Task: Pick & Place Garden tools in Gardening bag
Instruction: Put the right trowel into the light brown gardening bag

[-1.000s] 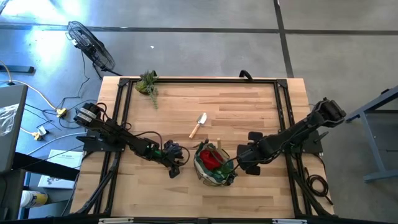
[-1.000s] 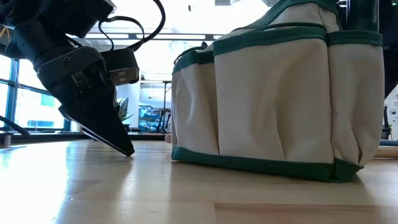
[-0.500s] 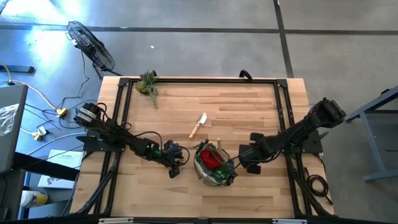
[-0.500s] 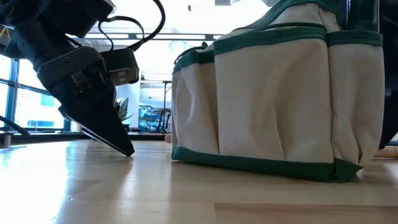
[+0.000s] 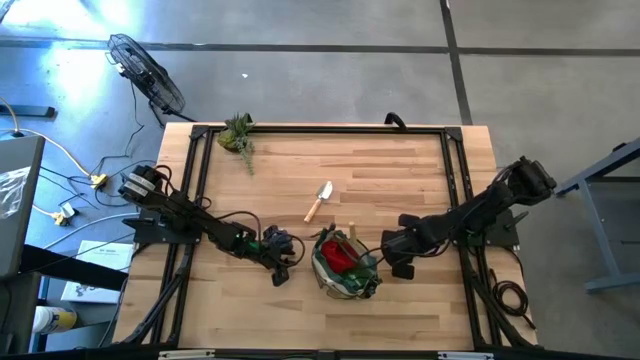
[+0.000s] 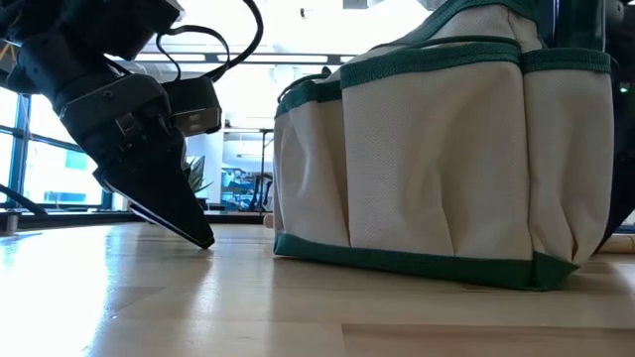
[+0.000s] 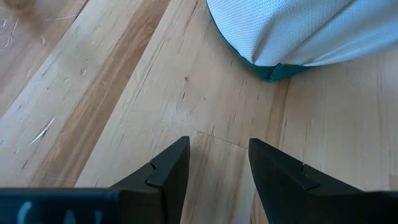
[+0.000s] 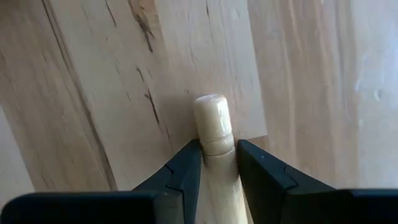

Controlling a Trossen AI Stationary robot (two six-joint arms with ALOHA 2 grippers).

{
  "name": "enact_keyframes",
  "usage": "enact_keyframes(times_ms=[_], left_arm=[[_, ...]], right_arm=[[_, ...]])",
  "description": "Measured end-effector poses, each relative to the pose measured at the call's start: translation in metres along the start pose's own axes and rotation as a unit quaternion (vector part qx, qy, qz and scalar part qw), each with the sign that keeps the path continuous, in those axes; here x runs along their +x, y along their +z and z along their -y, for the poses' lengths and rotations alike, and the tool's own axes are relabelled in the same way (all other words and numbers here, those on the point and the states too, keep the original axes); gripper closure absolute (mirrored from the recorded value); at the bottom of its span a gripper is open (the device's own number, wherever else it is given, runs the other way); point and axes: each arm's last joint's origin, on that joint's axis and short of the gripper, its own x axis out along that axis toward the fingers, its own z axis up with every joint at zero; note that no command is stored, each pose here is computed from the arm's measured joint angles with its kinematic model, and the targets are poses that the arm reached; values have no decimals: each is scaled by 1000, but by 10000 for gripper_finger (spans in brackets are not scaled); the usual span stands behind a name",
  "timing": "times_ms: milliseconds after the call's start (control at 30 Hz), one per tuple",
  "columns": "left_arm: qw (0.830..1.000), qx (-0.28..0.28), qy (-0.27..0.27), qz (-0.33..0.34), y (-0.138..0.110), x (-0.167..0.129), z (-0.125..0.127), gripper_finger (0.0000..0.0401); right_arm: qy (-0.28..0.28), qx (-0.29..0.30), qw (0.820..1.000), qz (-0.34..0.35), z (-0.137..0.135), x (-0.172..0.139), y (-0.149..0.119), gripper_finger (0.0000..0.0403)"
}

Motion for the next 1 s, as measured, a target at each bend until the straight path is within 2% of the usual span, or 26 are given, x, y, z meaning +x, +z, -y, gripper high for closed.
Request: enact_keyframes(times_ms=[233, 367, 600, 1000], left_arm=[[1000, 0, 1, -1, 0, 0, 0, 240], [1000, 0, 1, -1, 0, 0, 0, 240], [1000, 0, 1, -1, 0, 0, 0, 240], [1000, 0, 2, -1, 0, 0, 0, 240]], right_arm=[[4, 40, 999, 5, 3, 7, -6, 306], [6, 42, 999, 7, 3, 8, -7, 309], [9, 56, 998, 8, 3, 8, -6, 349], [-14, 94, 995, 21, -3, 8, -12, 350]])
